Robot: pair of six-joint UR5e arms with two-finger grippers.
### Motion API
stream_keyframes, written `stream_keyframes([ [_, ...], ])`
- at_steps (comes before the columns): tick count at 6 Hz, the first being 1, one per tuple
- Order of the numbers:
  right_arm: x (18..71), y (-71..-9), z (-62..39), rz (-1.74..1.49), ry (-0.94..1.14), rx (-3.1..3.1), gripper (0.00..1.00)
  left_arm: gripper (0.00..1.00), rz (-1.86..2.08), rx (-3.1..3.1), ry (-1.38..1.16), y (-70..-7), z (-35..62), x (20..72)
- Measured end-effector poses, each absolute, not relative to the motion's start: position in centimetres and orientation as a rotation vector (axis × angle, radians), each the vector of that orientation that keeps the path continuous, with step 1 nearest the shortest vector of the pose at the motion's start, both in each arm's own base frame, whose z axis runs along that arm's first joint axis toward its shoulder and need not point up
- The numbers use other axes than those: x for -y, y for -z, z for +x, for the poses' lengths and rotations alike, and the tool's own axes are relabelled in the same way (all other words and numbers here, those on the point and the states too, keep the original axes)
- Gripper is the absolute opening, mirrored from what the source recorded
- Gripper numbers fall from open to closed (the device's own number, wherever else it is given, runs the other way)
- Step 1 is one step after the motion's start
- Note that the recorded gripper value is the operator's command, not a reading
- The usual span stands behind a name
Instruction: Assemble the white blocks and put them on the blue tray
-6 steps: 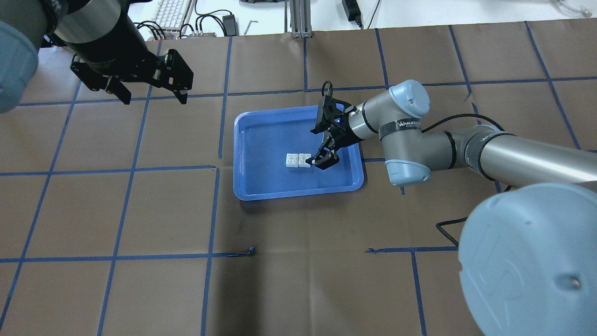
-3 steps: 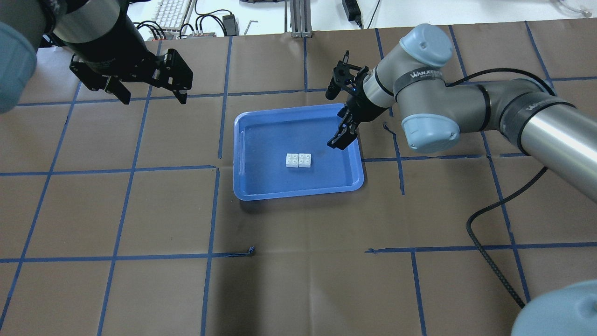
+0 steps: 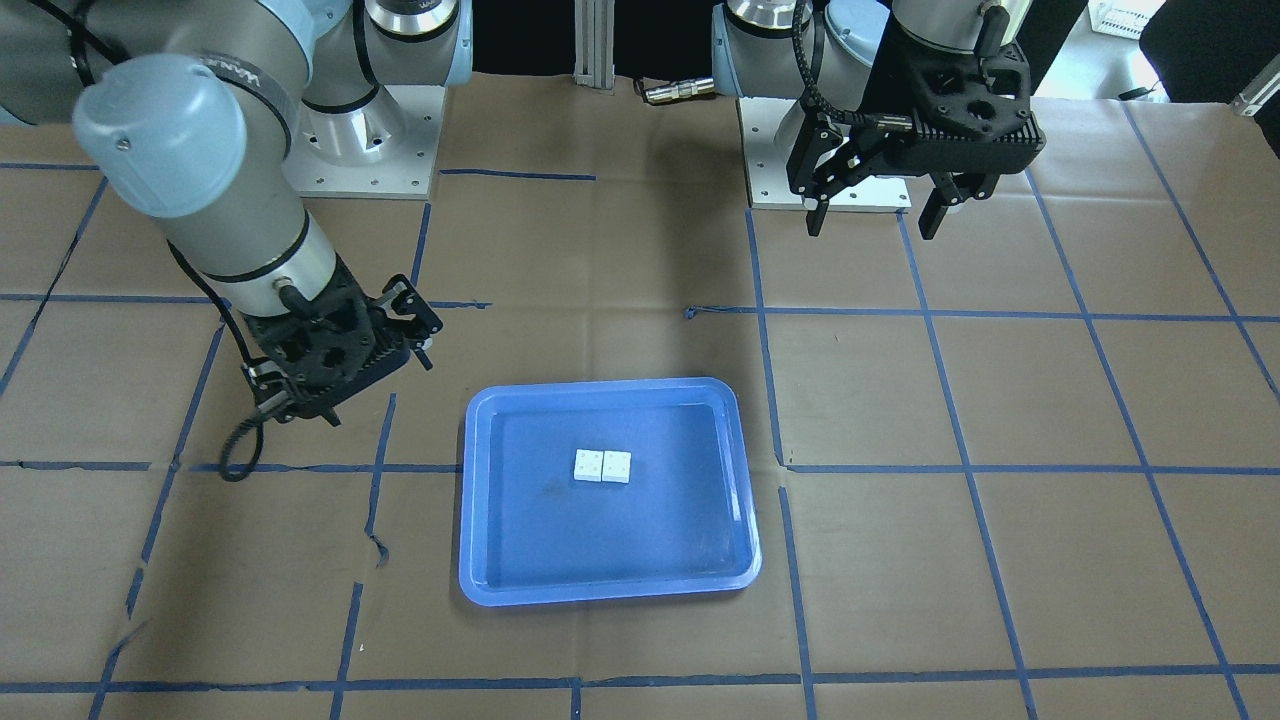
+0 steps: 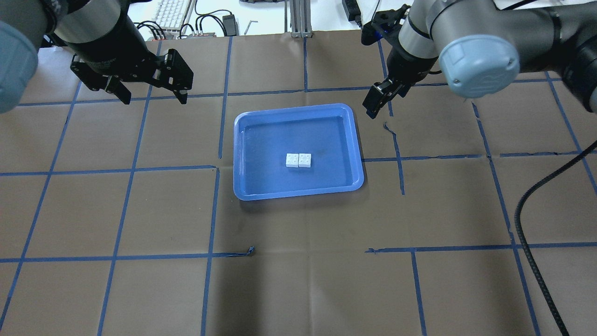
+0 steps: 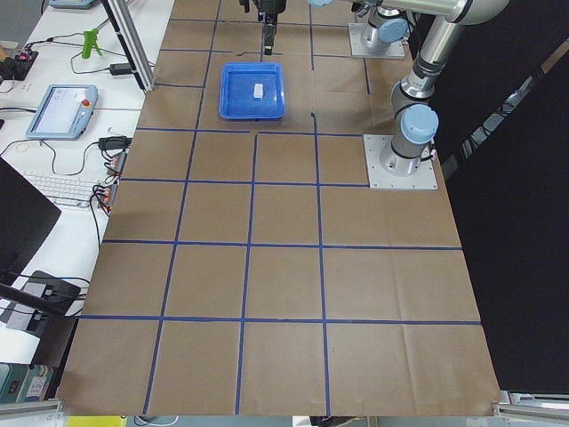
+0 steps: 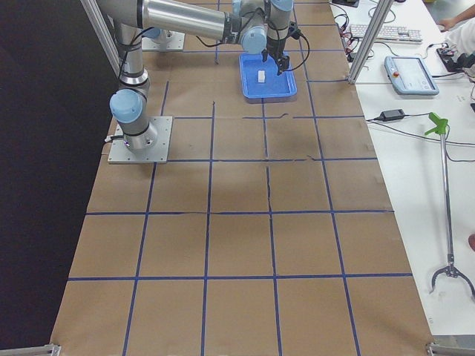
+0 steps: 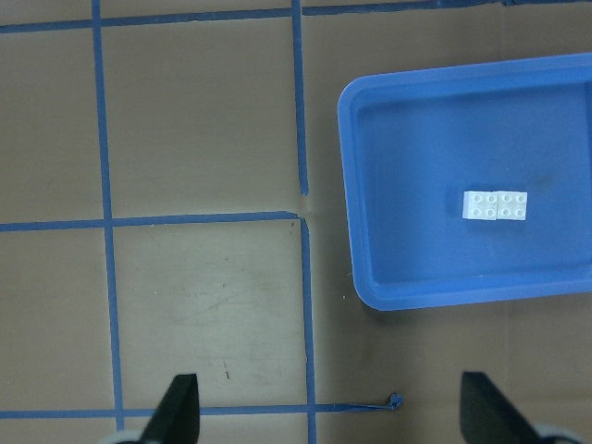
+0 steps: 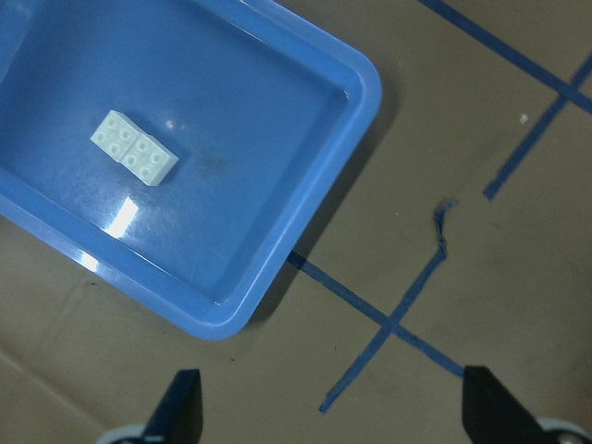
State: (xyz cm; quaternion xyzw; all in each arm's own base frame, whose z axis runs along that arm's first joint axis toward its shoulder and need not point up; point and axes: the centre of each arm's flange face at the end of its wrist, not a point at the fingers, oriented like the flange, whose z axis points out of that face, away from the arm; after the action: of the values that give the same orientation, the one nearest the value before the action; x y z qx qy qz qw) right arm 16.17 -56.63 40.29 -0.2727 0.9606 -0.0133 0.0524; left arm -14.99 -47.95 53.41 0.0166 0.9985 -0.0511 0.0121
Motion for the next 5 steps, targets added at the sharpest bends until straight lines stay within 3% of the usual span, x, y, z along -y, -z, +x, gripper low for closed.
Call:
stream_keyframes([
  [3, 53.9, -47.1, 13.0, -0.253, -0.016, -3.081, 1.0, 0.99, 0.052, -3.113, 0.159, -53.4, -15.0, 47.9],
  [5, 50.7, -50.0, 13.4, -0.115, -0.041, -3.134, 1.0, 0.99, 0.052, -3.113, 0.159, -53.4, -15.0, 47.9],
])
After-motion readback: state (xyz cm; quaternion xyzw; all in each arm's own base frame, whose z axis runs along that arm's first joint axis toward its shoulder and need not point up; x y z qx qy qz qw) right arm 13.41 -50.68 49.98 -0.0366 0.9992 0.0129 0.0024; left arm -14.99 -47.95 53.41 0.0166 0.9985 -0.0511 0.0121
